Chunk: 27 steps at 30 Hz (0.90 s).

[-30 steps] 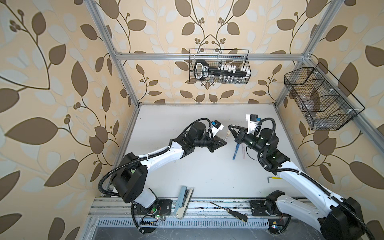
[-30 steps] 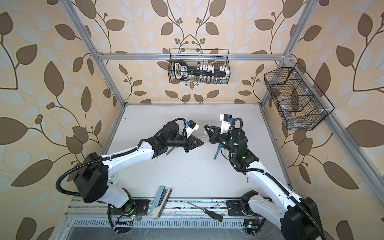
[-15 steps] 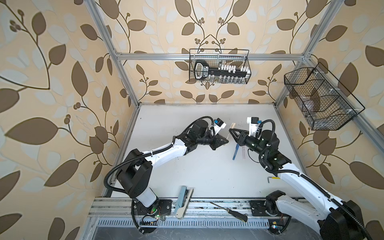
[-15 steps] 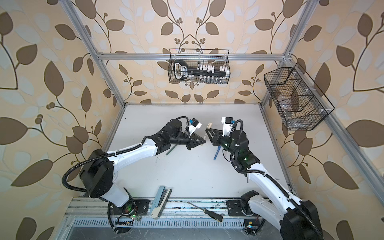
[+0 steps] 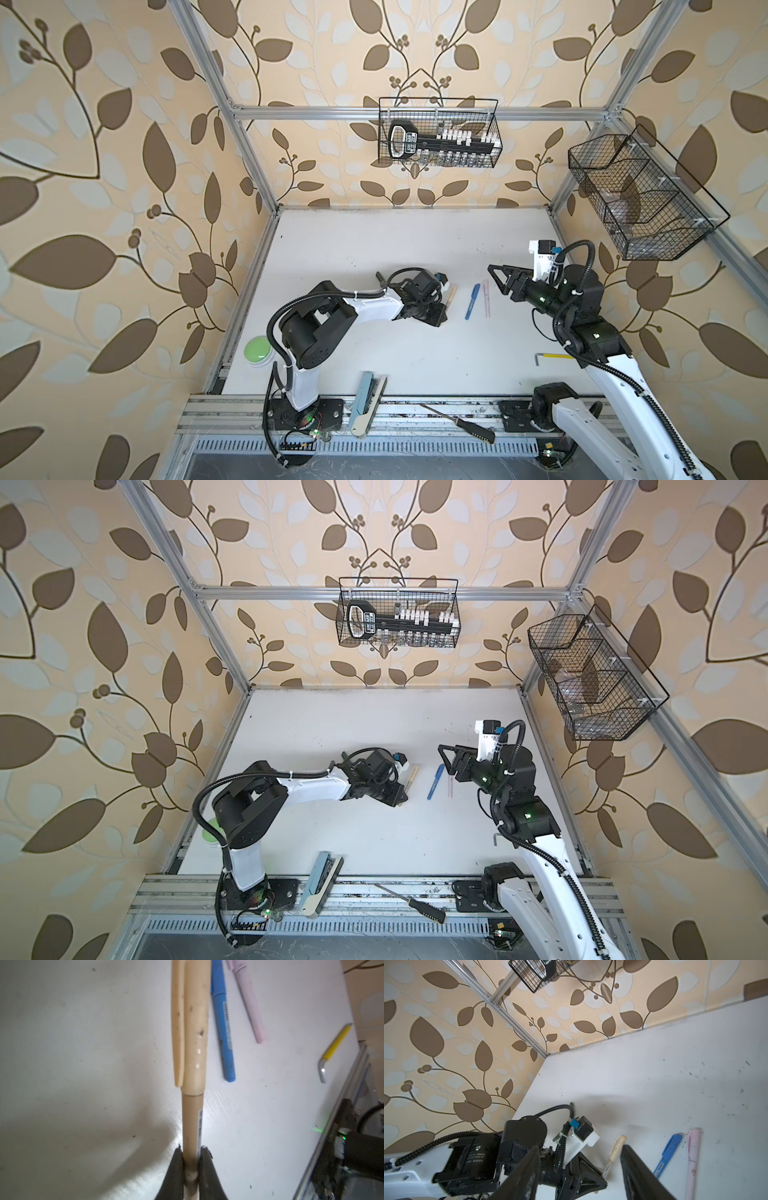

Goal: Insert the pens into the pen caps
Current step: 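Lay the capped beige pen down with the left gripper while the right arm withdraws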

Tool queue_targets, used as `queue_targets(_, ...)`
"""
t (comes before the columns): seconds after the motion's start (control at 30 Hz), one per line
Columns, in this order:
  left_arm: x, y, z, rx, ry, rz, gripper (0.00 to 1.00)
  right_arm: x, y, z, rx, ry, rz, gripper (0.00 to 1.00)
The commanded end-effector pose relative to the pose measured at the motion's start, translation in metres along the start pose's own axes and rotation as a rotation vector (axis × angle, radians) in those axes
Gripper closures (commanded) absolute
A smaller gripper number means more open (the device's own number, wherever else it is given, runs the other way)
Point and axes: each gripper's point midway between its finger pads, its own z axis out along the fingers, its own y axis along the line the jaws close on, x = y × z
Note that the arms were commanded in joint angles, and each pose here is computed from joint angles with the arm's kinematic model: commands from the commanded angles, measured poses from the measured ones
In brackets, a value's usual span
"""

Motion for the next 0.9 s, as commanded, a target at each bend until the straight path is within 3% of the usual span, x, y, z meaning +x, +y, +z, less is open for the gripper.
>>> queue_targets(0.0, -0.023, -0.001, -0.002, -0.083, -0.037, -0.060, 0.81, 0.030, -0.014, 0.003, 0.029, 0.090, 0.017, 0.37)
queue_targets(0.1, -0.023, -0.001, 0.008, -0.073, -0.029, -0.075, 0.79, 0.036, -0.015, 0.003, 0.023, 0.104, 0.022, 0.37)
queue_targets(0.33, -0.026, 0.002, 0.004, -0.125, -0.024, -0.080, 0.56, 0.036, -0.017, -0.002, 0.035, 0.099, -0.001, 0.36)
queue_targets(0.57, -0.044, 0.024, -0.077, -0.312, -0.117, -0.017, 0.39, 0.033, -0.012, 0.005, 0.011, 0.119, -0.003, 0.36)
queue_targets(0.7, -0.027, 0.056, -0.121, -0.402, -0.101, 0.041, 0.27, 0.038, -0.004, 0.018, -0.008, 0.141, -0.022, 0.36)
queue_targets(0.87, 0.004, 0.106, -0.133, -0.431, -0.008, 0.015, 0.28, 0.055, 0.009, 0.038, -0.041, 0.198, -0.046, 0.36)
